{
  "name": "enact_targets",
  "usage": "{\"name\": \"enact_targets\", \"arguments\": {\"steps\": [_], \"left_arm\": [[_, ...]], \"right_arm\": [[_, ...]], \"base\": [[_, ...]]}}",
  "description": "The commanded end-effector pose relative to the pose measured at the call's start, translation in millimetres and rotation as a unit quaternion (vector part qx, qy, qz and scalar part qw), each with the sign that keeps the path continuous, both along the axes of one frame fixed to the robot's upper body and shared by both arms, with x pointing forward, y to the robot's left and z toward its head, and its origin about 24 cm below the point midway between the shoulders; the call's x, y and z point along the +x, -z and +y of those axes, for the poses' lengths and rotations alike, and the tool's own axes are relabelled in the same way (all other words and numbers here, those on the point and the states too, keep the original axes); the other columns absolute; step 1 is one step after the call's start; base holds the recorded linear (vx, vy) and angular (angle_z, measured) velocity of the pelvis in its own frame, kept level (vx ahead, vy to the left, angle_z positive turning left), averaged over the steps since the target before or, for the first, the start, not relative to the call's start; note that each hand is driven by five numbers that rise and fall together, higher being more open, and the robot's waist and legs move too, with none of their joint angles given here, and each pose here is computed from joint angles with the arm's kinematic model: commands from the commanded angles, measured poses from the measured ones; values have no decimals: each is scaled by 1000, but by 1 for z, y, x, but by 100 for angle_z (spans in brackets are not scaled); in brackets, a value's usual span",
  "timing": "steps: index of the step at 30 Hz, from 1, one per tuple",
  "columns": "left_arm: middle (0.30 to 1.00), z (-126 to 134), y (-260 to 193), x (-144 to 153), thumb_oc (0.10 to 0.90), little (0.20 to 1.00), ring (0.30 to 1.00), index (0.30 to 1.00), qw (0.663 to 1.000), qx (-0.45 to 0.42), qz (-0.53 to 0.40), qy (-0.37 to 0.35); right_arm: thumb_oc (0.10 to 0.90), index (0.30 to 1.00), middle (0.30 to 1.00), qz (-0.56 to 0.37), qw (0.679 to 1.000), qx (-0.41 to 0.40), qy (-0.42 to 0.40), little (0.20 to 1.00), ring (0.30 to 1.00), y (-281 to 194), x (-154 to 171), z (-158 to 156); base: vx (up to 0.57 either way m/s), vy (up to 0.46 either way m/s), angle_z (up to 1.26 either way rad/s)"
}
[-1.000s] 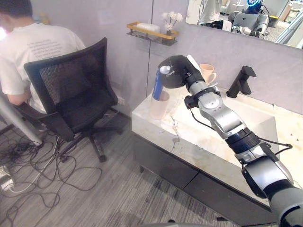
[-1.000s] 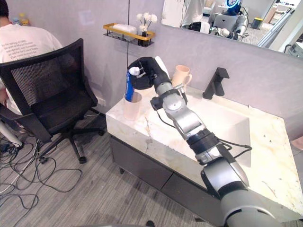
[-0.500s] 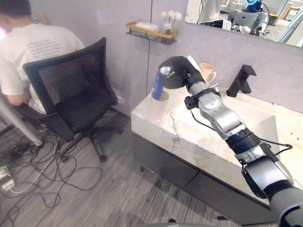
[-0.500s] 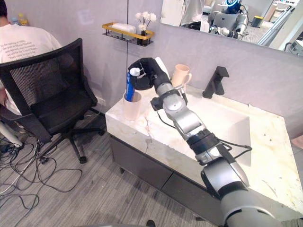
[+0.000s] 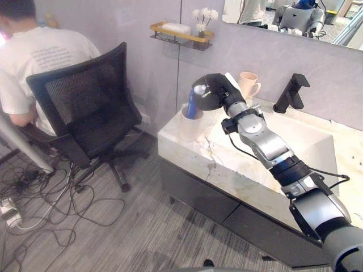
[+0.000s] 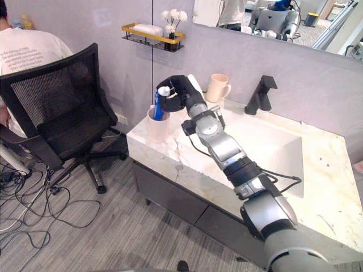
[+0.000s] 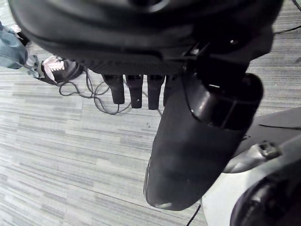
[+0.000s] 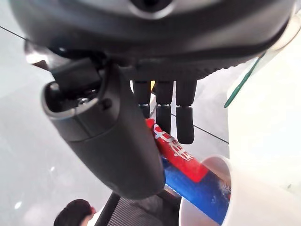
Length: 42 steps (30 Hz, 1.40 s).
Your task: Organize the bathroom.
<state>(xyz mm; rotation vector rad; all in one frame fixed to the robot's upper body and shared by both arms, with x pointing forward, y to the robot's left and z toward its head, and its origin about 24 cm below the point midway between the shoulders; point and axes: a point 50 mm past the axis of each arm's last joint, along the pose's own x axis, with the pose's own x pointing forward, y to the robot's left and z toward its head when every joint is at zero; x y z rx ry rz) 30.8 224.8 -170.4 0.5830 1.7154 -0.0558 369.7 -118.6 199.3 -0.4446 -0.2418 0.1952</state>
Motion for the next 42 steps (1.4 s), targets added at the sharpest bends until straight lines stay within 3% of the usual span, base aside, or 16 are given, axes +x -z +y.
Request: {"name": "enact_targets", "arguments": {"steps": [1, 4, 5, 7, 35, 42], "left_arm": [[900, 22, -5, -16, 800, 900, 900, 900, 998, 40, 43, 18], [900, 21, -5, -15, 800, 900, 900, 900, 998, 39, 43, 20], [900, 21, -5, -15, 800, 900, 900, 900, 998, 38, 43, 20], [900, 21, -5, -15, 800, 900, 900, 900, 998, 38, 43, 16], [900, 22, -6, -11, 800, 900, 900, 900, 997, 38, 47, 37], [900, 24, -6, -12, 800, 900, 900, 900, 996, 40, 51, 63]], "right_arm": [[400, 300, 300, -138, 989, 49, -5, 300, 300, -68, -2, 13], [405, 307, 307, -136, 989, 53, -1, 307, 307, -68, -1, 12], [580, 571, 571, -135, 989, 55, 0, 571, 571, -69, -1, 11], [800, 900, 900, -134, 989, 60, 3, 900, 900, -69, -1, 10], [800, 900, 900, -126, 990, 62, -7, 900, 900, -69, 1, 2], [800, 900, 900, -128, 985, 110, -43, 900, 900, -77, -6, 3]], "base": [[0, 0, 0], [0, 0, 0], [0, 0, 0], [0, 0, 0], [0, 0, 0], [0, 0, 0]]}}
